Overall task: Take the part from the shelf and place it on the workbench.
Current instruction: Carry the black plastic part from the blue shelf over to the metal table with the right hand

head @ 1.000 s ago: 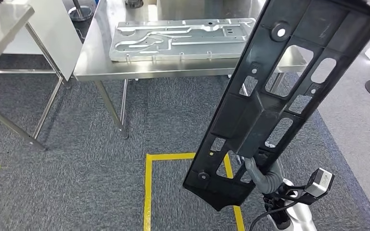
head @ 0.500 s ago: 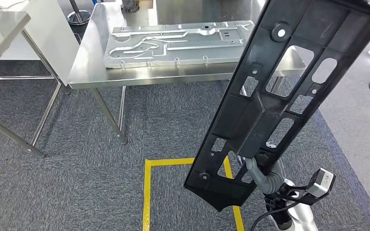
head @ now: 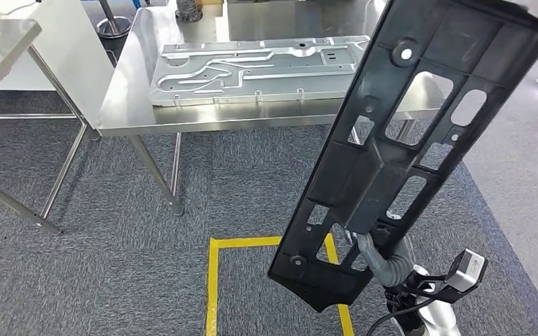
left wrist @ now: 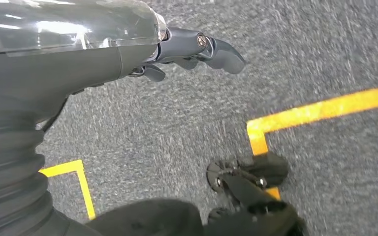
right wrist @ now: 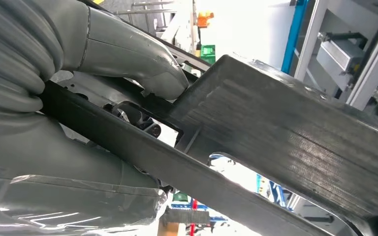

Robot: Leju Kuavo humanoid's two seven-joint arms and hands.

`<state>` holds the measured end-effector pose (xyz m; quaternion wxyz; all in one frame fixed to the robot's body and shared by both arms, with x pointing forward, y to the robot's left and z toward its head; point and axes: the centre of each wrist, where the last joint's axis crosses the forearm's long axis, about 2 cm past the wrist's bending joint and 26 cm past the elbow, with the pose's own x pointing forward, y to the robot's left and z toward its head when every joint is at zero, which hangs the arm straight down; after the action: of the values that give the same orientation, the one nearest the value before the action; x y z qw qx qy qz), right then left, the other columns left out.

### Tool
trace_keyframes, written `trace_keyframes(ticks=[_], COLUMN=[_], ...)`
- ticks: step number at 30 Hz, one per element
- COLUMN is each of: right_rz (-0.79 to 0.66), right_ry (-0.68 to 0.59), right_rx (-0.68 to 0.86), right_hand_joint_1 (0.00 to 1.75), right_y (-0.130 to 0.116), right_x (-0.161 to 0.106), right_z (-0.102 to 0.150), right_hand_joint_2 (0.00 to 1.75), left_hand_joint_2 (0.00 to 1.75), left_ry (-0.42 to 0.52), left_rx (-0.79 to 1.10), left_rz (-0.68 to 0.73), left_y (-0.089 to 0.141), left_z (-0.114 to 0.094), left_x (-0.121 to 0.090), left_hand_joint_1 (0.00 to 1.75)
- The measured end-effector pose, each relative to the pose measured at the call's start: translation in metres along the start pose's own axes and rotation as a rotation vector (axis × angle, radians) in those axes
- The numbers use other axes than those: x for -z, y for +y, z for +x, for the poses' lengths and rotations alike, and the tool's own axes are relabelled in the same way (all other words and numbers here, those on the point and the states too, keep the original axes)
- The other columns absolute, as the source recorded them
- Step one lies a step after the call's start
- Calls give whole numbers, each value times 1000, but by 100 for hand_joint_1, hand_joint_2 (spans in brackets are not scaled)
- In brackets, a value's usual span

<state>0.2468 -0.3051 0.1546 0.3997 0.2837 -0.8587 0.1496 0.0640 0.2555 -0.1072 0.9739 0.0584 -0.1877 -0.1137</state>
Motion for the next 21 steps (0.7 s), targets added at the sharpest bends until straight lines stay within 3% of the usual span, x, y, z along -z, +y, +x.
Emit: trace_keyframes(ticks=[21], right_rz=[-18], right_ry=[14], right_rx=[-16], right_hand_joint_1=[175], right_y=[5], right_x=[-14], right_z=[5], right_hand_joint_2=[175], left_hand_joint_2=[175], left_ry=[-9], left_rx=[32], left_rz=[-34], left_y=[-3], left_z=[-1], left_x=[-1], left_hand_joint_1=[0])
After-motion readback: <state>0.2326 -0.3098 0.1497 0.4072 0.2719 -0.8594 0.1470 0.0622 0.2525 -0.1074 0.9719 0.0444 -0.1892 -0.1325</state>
